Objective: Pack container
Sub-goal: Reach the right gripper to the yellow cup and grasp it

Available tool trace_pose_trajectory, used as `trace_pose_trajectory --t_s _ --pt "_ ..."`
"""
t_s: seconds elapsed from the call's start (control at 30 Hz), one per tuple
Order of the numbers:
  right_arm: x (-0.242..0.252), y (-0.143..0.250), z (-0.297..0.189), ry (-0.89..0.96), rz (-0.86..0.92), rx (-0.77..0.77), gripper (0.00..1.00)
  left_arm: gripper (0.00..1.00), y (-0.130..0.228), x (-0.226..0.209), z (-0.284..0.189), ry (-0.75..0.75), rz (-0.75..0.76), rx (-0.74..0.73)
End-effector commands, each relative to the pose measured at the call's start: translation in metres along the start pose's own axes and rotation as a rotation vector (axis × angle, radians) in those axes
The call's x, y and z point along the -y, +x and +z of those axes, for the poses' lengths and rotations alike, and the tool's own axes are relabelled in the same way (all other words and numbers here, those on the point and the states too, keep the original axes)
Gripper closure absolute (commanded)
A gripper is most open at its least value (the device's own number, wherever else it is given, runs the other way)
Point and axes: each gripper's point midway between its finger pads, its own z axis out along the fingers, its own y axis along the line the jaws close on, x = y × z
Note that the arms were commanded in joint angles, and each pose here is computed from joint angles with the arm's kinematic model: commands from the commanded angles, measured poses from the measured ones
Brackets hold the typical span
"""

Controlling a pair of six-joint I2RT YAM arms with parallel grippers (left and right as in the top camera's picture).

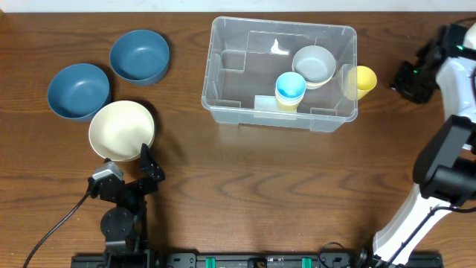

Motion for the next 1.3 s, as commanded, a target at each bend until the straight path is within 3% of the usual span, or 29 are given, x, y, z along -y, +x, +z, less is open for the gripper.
trace_pose_trajectory --t_s 0.0,0.2,0.77,1.27 --pt "-0.046 -0.006 -0.022 -0.108 -0.109 0.049 0.45 0.02 0.016 -0.009 0.001 -0.033 0.017 -0.041" --pt "-0.071 -0.005 -0.024 -0.126 -0.141 0.062 0.45 0.02 0.016 -0.009 0.001 -0.033 0.017 -0.041" --pt "-0.075 -0.008 -0.042 -0.129 -0.136 0.086 0.47 0.02 0.016 -0.009 0.001 -0.033 0.017 -0.041" --pt "-0.041 0.025 -0.029 0.020 -0.111 -0.026 0.49 0.02 0.016 -0.009 0.001 -0.033 0.017 -0.041"
